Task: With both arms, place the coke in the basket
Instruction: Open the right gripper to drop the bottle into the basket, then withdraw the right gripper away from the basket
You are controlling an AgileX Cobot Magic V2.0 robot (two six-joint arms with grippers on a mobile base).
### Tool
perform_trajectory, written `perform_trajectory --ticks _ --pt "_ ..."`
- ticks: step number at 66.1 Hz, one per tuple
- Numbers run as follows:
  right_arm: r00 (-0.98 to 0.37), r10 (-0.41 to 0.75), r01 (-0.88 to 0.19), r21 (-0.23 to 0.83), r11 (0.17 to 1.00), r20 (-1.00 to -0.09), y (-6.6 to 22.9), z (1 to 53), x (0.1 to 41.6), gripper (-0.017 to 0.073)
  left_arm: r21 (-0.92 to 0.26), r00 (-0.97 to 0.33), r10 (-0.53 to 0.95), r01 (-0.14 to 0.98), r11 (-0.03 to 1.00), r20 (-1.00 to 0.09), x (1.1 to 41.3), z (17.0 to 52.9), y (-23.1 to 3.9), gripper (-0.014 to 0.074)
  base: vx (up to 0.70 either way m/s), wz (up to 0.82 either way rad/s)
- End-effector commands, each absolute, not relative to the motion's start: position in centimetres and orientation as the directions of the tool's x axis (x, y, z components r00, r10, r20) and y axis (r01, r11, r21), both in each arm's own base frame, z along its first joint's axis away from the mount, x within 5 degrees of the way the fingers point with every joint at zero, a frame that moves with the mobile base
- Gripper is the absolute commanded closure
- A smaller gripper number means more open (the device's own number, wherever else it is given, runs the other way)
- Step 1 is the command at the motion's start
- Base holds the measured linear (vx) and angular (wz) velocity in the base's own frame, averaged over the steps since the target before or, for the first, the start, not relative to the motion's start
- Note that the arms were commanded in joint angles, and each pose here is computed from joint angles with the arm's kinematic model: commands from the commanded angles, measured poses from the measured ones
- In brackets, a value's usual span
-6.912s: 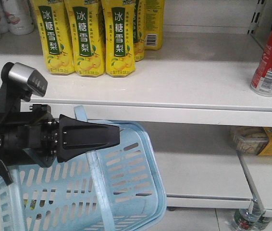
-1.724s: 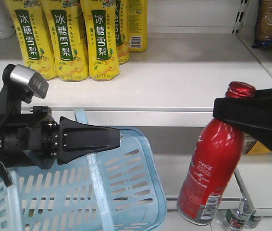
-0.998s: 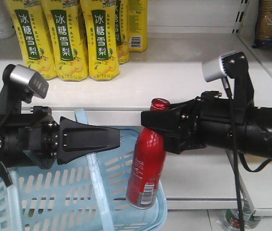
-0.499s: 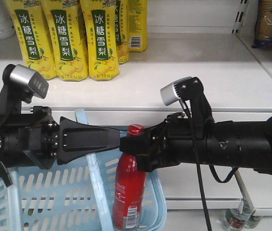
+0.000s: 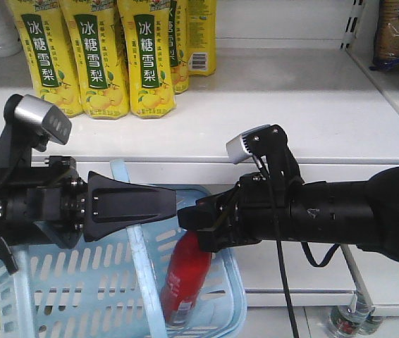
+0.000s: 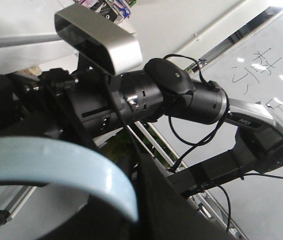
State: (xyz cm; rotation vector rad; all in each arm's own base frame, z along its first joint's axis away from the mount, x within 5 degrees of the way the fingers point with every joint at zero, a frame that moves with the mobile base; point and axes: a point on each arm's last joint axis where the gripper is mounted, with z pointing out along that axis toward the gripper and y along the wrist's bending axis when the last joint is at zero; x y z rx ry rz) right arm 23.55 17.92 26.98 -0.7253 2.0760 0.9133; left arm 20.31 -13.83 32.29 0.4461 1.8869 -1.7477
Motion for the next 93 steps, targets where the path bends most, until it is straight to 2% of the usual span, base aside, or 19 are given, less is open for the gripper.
perform_trajectory --ticks 1,7,14,26,34,40,49,57,67,79,93 --pt "-0.524 -0.141 -0.733 0.361 0.576 -0.840 17.8 29.1 23.6 0.0140 -0.771 -0.781 -0.116 0.625 -0.123 -0.614 18.6 35.4 -13.8 0.0600 0.00 0.00" --pt "-0.517 -0.157 -0.740 0.347 0.577 -0.841 17.7 29.1 23.5 0.0100 -0.771 -0.781 -0.116 0.625 -0.123 -0.614 18.6 35.4 -13.8 0.0600 0.00 0.00" --pt "-0.519 -0.170 -0.746 0.346 0.568 -0.838 17.7 29.2 23.3 0.0094 -0.771 -0.781 -0.116 0.625 -0.123 -0.614 18.6 35.4 -13.8 0.0600 0.00 0.00" --pt "-0.507 -0.222 -0.754 0.304 0.582 -0.833 16.9 30.0 22.3 0.0147 -0.771 -0.781 -0.116 0.625 -0.123 -0.614 18.6 35.4 -13.8 0.0600 0.00 0.00" --pt "-0.506 -0.276 -0.745 0.253 0.617 -0.817 15.8 30.8 21.1 0.0244 -0.771 -0.781 -0.116 0.625 -0.123 -0.614 18.6 35.4 -13.8 0.0600 0.00 0.00" --pt "-0.520 -0.318 -0.728 0.216 0.651 -0.793 14.7 31.5 19.9 0.0375 -0.771 -0.781 -0.116 0.625 -0.123 -0.614 18.6 35.4 -13.8 0.0600 0.00 0.00" --pt "-0.479 -0.375 -0.715 0.105 0.691 -0.794 12.5 33.4 17.5 0.0575 -0.771 -0.781 -0.116 0.625 -0.123 -0.614 18.6 35.4 -13.8 0.0600 0.00 0.00" --pt "-0.425 -0.380 -0.690 0.022 0.723 -0.822 10.5 35.3 15.2 0.0567 -0.771 -0.781 -0.116 0.625 -0.123 -0.614 18.6 35.4 -13.8 0.0600 0.00 0.00" --pt "-0.327 -0.315 -0.652 -0.028 0.757 -0.891 7.9 36.4 11.2 0.0564 -0.771 -0.781 -0.116 0.625 -0.123 -0.614 18.6 35.4 -13.8 0.0600 0.00 0.00" --pt "-0.240 -0.239 -0.614 -0.044 0.788 -0.941 5.5 33.3 7.5 0.0564 -0.771 -0.781 -0.116 0.625 -0.123 -0.614 18.6 35.4 -13.8 0.0600 0.00 0.00" --pt "-0.151 -0.162 -0.551 -0.053 0.833 -0.975 3.6 31.5 5.2 0.0564 -0.771 -0.781 -0.116 0.625 -0.123 -0.614 18.6 35.4 -13.8 0.0600 0.00 0.00"
